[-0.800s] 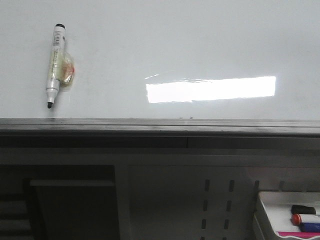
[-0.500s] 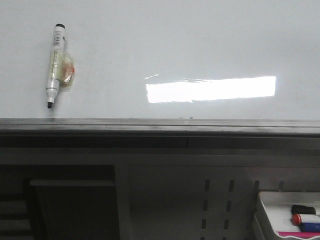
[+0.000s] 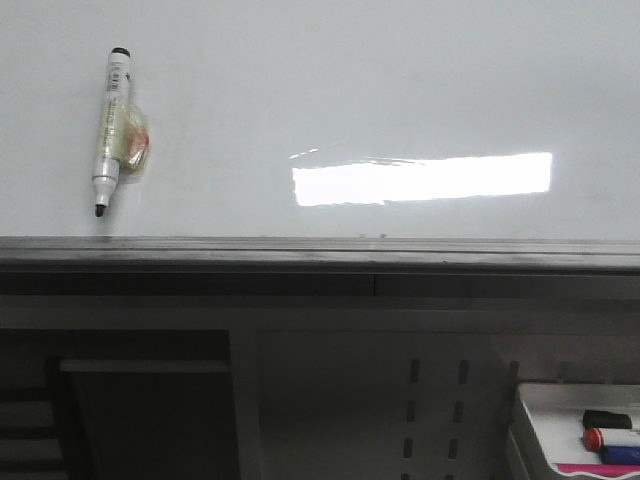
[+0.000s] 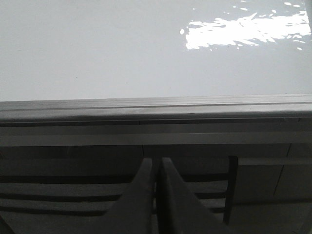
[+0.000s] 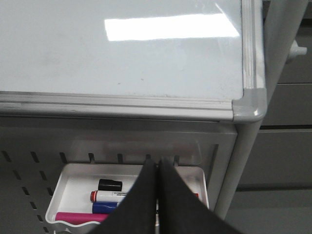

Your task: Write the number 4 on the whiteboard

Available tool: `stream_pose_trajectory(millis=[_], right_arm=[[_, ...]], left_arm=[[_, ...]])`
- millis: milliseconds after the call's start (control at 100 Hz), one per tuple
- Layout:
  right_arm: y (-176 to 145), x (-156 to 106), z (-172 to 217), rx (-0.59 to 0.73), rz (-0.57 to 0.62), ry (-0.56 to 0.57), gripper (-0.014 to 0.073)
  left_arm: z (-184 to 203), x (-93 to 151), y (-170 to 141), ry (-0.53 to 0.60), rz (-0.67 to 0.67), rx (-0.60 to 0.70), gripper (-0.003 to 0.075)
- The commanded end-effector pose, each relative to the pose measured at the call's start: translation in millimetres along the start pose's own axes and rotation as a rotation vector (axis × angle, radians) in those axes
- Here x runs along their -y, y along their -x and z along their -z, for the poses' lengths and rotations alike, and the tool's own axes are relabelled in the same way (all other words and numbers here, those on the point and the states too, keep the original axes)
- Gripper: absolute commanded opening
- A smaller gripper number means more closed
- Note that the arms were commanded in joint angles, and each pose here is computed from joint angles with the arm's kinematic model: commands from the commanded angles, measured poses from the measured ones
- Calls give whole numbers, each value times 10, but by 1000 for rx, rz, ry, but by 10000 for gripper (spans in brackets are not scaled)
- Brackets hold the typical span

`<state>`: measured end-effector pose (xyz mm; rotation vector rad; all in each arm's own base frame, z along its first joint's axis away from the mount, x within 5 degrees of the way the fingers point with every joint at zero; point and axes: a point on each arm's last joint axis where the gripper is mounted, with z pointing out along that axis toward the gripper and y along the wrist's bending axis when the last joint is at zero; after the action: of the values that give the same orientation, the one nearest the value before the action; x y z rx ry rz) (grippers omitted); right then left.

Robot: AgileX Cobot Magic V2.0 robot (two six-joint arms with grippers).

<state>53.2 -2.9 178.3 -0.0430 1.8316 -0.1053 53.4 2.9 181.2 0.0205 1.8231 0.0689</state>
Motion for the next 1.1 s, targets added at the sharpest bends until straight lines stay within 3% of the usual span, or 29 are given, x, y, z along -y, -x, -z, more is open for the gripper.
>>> stream_pose_trajectory(millis=[0, 400, 590, 770, 960, 1090], right_arm=[[-45, 0, -11, 14, 1, -9, -64], [-42, 1, -11, 18, 6, -11, -64], [91, 10, 1, 165, -8, -20, -64], [102, 11, 3, 177, -8, -21, -64], [226, 20, 36, 291, -55, -21, -64], [320, 19, 70, 259, -123, 2, -64]], left_arm=[[-18, 4, -45, 2, -5, 50, -20], [-14, 17, 8, -15, 52, 109, -20], [-14, 17, 8, -15, 50, 109, -20], [-12, 16, 22, -15, 50, 125, -20], [27, 13, 186, -25, 105, 283, -20], [67, 7, 297, -25, 105, 267, -20]])
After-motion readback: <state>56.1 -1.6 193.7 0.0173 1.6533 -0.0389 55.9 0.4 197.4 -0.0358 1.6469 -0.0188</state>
